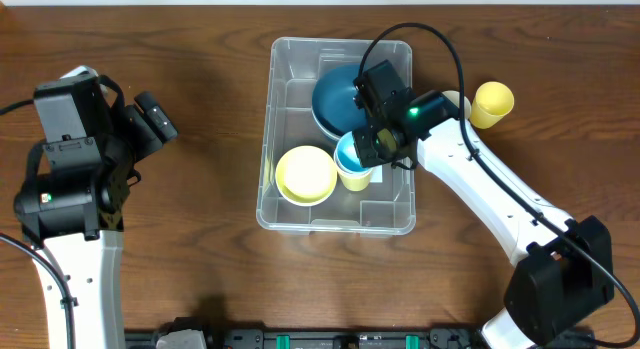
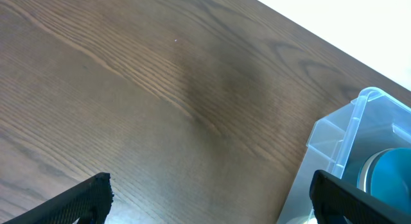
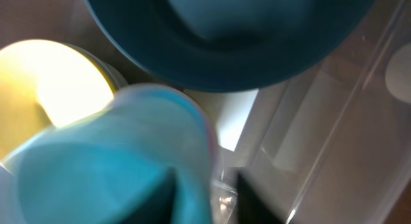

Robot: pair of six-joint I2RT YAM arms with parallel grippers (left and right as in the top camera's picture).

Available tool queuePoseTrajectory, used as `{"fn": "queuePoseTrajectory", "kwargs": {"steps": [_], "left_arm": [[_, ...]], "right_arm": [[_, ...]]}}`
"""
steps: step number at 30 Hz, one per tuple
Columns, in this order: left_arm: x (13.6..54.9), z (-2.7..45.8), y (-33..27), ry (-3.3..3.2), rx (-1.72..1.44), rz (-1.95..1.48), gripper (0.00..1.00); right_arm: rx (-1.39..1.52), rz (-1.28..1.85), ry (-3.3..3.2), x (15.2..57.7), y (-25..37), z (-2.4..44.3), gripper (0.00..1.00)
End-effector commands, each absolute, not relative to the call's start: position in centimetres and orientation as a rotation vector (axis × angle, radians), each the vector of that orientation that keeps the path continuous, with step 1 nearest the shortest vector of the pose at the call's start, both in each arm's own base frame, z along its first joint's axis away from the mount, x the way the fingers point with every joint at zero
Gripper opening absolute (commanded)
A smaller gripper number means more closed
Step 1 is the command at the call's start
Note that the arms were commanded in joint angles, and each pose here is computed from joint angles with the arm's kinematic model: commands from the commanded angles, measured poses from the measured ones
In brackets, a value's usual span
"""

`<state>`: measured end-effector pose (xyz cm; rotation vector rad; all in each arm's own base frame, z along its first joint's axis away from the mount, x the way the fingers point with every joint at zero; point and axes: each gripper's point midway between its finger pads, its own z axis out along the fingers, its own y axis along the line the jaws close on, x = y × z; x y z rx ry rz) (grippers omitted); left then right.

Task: Pack container
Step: 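Stack the light blue cup onto the pink cup in the bin, then grasp the yellow cup beside the white cup with the right gripper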

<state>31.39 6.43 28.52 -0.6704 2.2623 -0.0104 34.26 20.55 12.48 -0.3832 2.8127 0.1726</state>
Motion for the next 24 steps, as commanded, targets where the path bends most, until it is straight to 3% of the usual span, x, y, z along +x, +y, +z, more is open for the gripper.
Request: {"fn": "queuePoseTrajectory", "kwargs": {"steps": [1, 6, 12, 19, 24], "left_arm": [[31.4, 29.3, 6.7, 2.24, -0.677, -0.002, 0.98], [31.4, 29.3, 6.7, 2.24, -0.677, -0.002, 0.98], [31.4, 29.3, 6.7, 2.24, -0.677, -0.002, 0.98], [31.4, 29.3, 6.7, 2.24, -0.677, -0.002, 0.98], [31.4, 29.3, 6.7, 2.24, -0.677, -0.002, 0.98]], "right_arm": [[-0.393, 0.15, 2.754, 35.2, 20.2, 14.2, 0.72], [-0.217, 0.185, 2.585, 37.2, 17.0, 21.3, 0.74], [0.162, 0.146, 2.443, 39.1, 6.6, 26.6, 0.74], [0.533, 0.013, 2.487, 40.3, -4.5, 22.8, 0.75], [0.654, 0.049, 2.555, 42.4, -7.8, 17.7, 0.75]]}}
